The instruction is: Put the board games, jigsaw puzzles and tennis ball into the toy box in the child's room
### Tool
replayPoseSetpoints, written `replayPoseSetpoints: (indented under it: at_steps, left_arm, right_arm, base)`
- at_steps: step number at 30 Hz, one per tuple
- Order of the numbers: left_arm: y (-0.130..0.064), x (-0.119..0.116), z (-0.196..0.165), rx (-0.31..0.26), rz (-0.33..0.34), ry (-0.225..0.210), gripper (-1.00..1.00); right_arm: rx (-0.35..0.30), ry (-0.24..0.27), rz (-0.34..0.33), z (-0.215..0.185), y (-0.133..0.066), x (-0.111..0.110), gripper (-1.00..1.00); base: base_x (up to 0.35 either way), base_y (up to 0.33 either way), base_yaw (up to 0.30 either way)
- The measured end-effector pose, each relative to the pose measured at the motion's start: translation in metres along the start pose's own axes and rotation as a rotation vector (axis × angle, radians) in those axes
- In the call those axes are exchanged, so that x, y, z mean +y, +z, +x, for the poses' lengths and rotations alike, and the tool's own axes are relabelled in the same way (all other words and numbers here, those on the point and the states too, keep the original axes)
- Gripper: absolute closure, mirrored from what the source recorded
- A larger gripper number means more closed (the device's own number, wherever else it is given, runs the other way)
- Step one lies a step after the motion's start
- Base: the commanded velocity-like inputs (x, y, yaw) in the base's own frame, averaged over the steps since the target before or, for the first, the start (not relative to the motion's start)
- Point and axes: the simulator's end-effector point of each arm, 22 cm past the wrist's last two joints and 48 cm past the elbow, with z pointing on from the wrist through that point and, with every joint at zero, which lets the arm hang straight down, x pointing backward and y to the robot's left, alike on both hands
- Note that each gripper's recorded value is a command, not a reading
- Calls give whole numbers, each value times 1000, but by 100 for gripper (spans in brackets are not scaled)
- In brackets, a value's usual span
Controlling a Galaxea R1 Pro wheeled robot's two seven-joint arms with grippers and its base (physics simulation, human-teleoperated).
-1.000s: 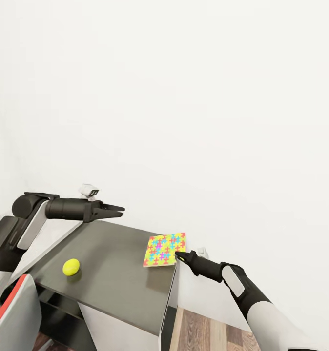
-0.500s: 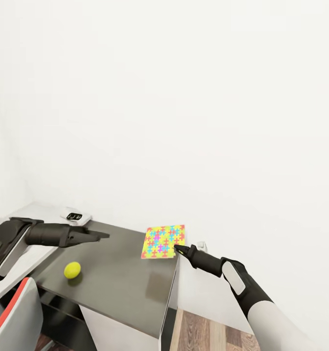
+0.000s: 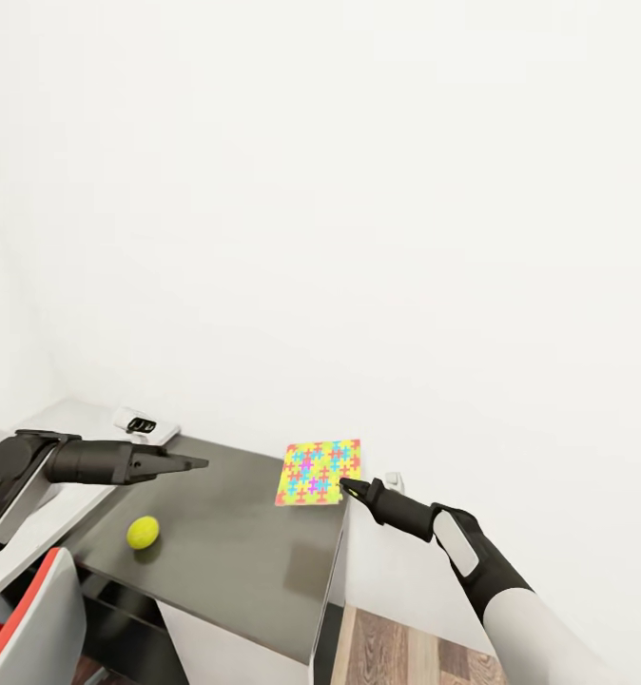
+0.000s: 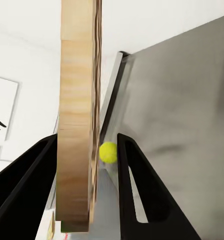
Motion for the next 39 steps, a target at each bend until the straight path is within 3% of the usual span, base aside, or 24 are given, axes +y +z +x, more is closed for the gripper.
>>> replayPoseSetpoints:
  at_steps: [39]
  left_arm:
    - [-8,-39,-29,-5,-3,3,-100]
  right_arm:
    - [-4,-10,-6,-12,-12,50,100]
  base:
    - [-39,0,-3]
